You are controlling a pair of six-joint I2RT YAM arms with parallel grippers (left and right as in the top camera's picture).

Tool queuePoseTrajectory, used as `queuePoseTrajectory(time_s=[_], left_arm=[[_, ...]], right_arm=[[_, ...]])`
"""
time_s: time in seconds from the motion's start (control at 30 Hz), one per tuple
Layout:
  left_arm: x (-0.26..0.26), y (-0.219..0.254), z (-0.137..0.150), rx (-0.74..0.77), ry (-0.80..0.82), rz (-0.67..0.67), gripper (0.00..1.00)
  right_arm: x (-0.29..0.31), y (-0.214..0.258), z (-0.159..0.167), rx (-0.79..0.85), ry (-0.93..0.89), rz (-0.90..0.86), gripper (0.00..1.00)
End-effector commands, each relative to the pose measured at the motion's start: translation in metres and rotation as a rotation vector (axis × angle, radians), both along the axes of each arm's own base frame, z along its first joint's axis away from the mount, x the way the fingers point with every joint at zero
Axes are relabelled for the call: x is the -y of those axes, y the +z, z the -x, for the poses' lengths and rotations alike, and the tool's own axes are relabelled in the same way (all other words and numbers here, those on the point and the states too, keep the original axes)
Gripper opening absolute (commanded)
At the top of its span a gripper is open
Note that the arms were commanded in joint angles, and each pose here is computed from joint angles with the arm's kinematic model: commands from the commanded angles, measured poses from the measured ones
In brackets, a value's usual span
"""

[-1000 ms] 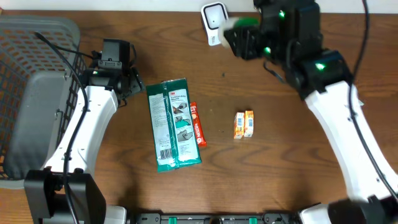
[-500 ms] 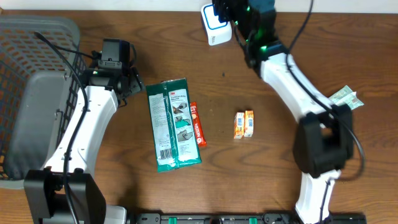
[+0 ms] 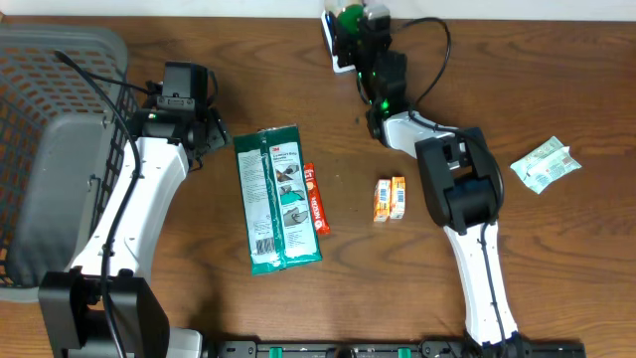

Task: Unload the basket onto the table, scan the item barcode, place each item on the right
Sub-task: 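Hold the jar under the white scanner with the right gripper, then carry the jar back to the right edge and set it down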

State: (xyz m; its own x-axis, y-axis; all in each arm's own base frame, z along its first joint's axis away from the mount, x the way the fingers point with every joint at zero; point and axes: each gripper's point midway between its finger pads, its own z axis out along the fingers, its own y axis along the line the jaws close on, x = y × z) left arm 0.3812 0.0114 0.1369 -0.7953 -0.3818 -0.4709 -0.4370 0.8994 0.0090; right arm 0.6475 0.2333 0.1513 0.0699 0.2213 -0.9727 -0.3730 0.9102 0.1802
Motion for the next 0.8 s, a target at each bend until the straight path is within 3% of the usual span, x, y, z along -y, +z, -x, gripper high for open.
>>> queuePoseTrajectory(time_s=[0.0, 0.17, 0.3, 0.43, 0.6, 0.77], left_arm=[[-0.003, 0.002, 0.0, 0.001, -0.002, -0.02, 0.85], [-0.003, 0.002, 0.0, 0.001, -0.002, -0.02, 0.85], [-0.003, 0.002, 0.0, 0.001, -0.002, -0.02, 0.85], [-0.003, 0.002, 0.0, 0.001, -0.002, -0.02, 0.85], [-0.003, 0.002, 0.0, 0.001, -0.002, -0.02, 0.85], [-0.003, 0.002, 0.0, 0.001, -0.002, -0.02, 0.85]], right_arm=[[0.018, 0.017, -0.007, 0.033, -0.034, -0.069, 0.01], [0.031, 0.042, -0.007, 0.08, -0.022, -0.135, 0.01], [0.036, 0.087, -0.001, 0.101, 0.058, -0.233, 0.01], [0.029, 0.134, 0.012, 0.088, 0.147, -0.207, 0.01], [0.049, 0.151, 0.028, -0.216, 0.111, -0.136, 0.01], [0.106, 0.132, 0.079, -0.559, 0.005, 0.02, 0.01]])
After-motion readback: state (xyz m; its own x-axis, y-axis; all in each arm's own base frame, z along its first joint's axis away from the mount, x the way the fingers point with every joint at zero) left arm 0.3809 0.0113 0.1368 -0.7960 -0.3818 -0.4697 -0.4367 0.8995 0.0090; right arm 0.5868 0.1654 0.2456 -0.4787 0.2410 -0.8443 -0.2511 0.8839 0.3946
